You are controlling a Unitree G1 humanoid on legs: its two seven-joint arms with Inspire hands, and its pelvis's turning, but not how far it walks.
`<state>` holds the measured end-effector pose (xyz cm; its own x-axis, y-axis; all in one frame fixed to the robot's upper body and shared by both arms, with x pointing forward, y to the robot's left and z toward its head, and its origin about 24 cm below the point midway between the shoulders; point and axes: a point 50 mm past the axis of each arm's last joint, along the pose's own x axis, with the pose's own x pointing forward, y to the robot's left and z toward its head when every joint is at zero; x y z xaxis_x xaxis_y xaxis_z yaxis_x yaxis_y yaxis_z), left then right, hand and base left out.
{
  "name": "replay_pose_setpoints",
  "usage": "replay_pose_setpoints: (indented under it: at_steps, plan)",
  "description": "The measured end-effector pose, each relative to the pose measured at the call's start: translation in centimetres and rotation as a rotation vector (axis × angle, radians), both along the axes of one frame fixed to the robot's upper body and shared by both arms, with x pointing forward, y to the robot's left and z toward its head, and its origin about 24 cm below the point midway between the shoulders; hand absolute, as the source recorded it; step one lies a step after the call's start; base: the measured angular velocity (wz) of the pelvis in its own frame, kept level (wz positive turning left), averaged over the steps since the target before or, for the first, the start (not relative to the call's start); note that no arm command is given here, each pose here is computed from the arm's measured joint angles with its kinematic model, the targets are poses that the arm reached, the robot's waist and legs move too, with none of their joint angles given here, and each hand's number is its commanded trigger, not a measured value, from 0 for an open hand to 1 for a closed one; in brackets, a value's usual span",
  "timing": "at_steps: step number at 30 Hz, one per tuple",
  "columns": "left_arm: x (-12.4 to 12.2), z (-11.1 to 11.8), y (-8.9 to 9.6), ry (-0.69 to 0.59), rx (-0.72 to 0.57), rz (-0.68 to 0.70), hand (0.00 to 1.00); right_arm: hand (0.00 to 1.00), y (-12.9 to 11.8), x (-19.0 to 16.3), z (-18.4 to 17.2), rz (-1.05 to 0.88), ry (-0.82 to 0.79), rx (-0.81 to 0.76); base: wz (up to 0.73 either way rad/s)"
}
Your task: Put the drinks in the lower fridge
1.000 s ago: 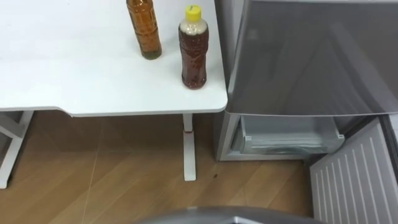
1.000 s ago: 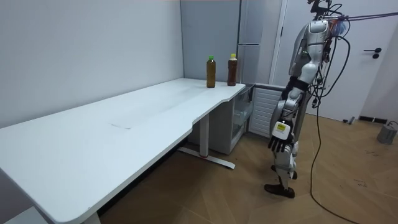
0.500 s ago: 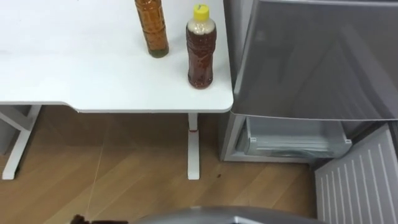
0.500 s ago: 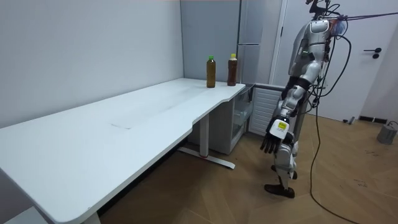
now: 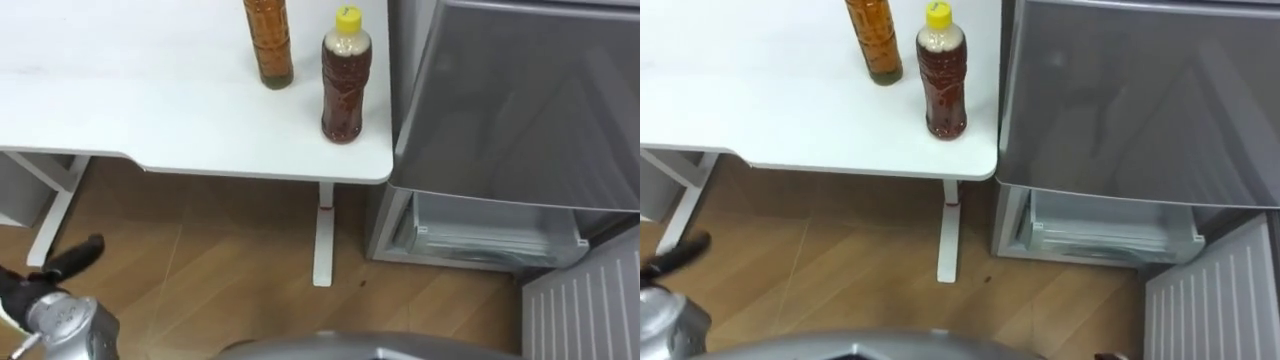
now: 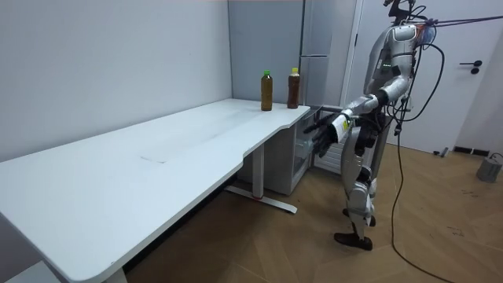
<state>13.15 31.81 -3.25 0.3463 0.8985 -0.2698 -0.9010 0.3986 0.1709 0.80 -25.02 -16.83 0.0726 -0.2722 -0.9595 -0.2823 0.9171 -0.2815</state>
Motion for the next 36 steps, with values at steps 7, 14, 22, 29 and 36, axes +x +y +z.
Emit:
replay_pose_setpoints:
  at_steps: [7, 14, 22, 29, 36]
  plan:
    - [2.4, 7.1, -0.4, -0.311, 0.183, -0.011, 0.0, 0.0, 0.2, -1.5, 0.0, -0.005, 0.027, 0.023, 0.0]
    - [3.6, 13.4, -2.0, -0.565, 0.331, -0.163, 0.0, 0.0, 1.0, -1.3, -0.2, -0.007, 0.016, 0.082, 0.02]
    - [5.5, 17.0, -4.7, -0.713, 0.434, -0.412, 0.0, 0.0, 1.0, -1.8, -0.2, -0.022, 0.031, 0.104, 0.0]
    - [6.8, 17.5, -7.1, -0.725, 0.438, -0.62, 0.0, 0.0, 1.1, -1.9, -0.3, -0.019, 0.051, 0.131, -0.04]
    - [7.6, 18.3, -7.8, -0.75, 0.453, -0.721, 0.0, 0.0, 1.2, -1.4, -0.3, -0.012, 0.077, 0.151, -0.01]
